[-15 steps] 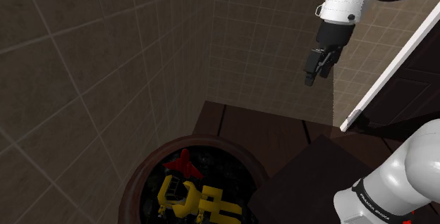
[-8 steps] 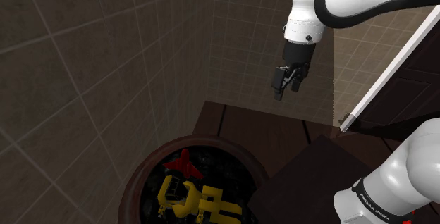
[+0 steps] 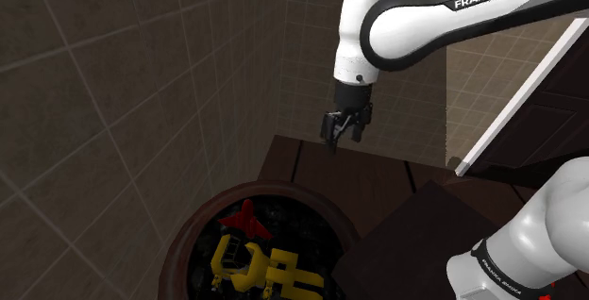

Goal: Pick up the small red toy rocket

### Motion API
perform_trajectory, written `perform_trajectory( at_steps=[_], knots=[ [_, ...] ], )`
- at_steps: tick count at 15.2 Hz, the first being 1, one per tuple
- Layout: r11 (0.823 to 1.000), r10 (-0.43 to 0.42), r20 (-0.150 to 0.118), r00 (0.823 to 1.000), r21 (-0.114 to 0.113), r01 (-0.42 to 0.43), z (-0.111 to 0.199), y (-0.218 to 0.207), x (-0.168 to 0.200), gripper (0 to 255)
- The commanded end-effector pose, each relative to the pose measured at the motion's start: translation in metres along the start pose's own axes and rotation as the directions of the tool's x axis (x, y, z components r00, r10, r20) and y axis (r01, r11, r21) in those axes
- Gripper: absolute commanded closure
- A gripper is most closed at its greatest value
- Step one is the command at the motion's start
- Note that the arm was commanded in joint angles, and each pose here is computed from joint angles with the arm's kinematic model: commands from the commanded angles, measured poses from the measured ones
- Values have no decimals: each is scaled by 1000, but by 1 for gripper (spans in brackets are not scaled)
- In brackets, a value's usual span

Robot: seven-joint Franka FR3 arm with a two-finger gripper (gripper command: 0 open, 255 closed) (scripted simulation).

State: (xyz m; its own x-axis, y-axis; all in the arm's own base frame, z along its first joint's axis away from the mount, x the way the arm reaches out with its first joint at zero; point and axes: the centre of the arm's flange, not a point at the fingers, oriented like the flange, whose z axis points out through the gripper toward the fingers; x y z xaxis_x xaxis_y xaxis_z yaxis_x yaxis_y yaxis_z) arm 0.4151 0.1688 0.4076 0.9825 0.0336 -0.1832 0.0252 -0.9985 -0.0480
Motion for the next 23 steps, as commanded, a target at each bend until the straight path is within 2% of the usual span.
perform_trajectory(
  at_steps=[1,19,23],
  knots=[
    [1000,-3,9,1000,7,3,15,-21,17,0],
    [998,-35,95,995,61,29,144,-181,140,0],
    [997,-37,99,994,64,30,165,-188,148,0]
  ],
)
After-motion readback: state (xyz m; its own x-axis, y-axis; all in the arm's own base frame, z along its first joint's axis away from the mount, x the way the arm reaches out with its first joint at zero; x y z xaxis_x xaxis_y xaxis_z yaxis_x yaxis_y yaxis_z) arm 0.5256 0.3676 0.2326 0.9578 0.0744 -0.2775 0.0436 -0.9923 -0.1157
